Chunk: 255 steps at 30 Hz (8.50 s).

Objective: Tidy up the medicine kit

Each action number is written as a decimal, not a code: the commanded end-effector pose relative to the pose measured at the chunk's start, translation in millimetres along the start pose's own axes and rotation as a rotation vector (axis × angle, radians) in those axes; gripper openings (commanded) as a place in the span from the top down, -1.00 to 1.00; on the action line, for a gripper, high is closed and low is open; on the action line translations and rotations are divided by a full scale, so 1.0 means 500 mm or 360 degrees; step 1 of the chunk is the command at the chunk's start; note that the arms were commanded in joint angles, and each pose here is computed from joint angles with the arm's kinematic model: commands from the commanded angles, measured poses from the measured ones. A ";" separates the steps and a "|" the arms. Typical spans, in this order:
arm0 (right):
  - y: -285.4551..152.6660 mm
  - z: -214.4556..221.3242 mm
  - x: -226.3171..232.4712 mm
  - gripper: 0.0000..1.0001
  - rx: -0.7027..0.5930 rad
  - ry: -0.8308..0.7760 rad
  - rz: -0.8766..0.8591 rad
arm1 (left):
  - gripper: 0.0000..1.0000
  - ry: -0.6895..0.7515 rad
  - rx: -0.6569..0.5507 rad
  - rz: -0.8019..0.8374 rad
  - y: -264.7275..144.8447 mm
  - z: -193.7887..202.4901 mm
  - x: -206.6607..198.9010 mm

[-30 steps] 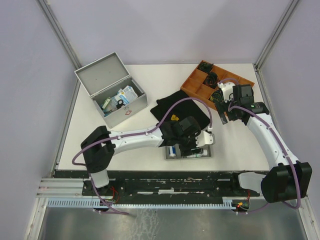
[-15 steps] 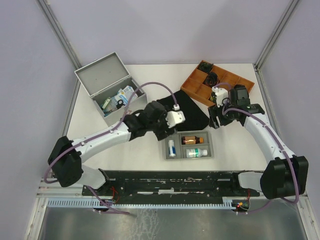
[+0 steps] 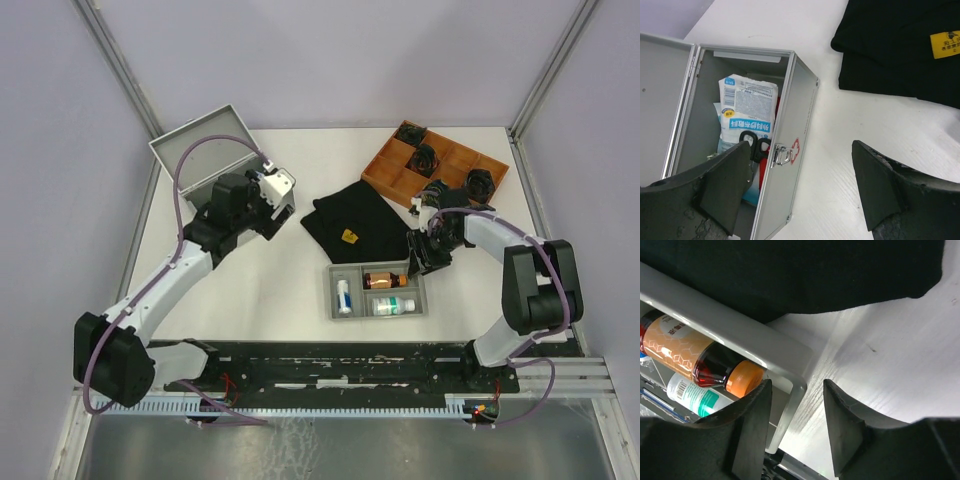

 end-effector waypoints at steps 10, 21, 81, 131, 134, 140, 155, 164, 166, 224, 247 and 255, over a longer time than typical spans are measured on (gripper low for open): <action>-0.006 -0.036 0.008 0.34 -0.0086 -0.0070 0.0125 | -0.78 -0.0035 0.0035 -0.0019 0.036 0.032 0.062; -0.033 -0.047 0.020 0.72 -0.0131 -0.0047 0.0140 | -0.77 0.0034 0.0214 0.0137 0.084 0.120 0.102; -0.265 -0.137 0.080 0.99 -0.0201 0.0135 -0.0032 | 0.68 0.0541 -0.0054 0.1203 0.026 0.034 -0.313; -0.093 -0.298 0.454 0.99 -0.0333 0.0173 -0.0383 | -0.20 -0.0831 0.0175 0.0373 -0.127 0.029 0.023; -0.091 -0.295 0.465 0.99 -0.0329 0.0160 -0.0394 | -0.08 -0.0930 0.0155 0.0390 -0.125 0.037 0.030; -0.096 -0.298 0.472 0.99 -0.0355 0.0160 -0.0396 | -0.02 -0.0987 0.0146 0.0320 -0.150 0.044 0.053; -0.091 -0.290 0.522 0.99 -0.0346 0.0129 -0.0440 | -0.20 -0.1071 0.0010 0.0249 -0.184 0.020 0.042; -0.080 -0.292 0.522 0.99 -0.0328 0.0130 -0.0445 | 0.08 -0.1058 0.0115 0.0148 -0.169 0.057 0.047; -0.073 -0.290 0.524 0.99 -0.0306 0.0139 -0.0458 | 0.15 -0.1060 0.0124 0.0147 -0.165 0.064 0.042; -0.014 -0.261 0.503 0.68 -0.0164 -0.0080 -0.0291 | 0.89 -0.1320 0.0409 0.0363 -0.072 0.150 -0.026; 0.004 -0.248 0.494 0.61 -0.0169 -0.0137 -0.0221 | -0.03 -0.1198 0.0404 0.0277 -0.100 0.155 -0.019; -0.002 -0.249 0.484 0.57 -0.0197 -0.0173 -0.0178 | -0.26 -0.1153 0.0410 0.0216 -0.107 0.156 -0.006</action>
Point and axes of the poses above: each gripper's point midway between its finger pads, its own y axis out along the fingers, its own x axis along the line the jaws close on, z = x × y, the point moved 3 cm from there along -y, back along the fingers, and after that the axes turned 13 degrees about y, right-handed, at the moved point
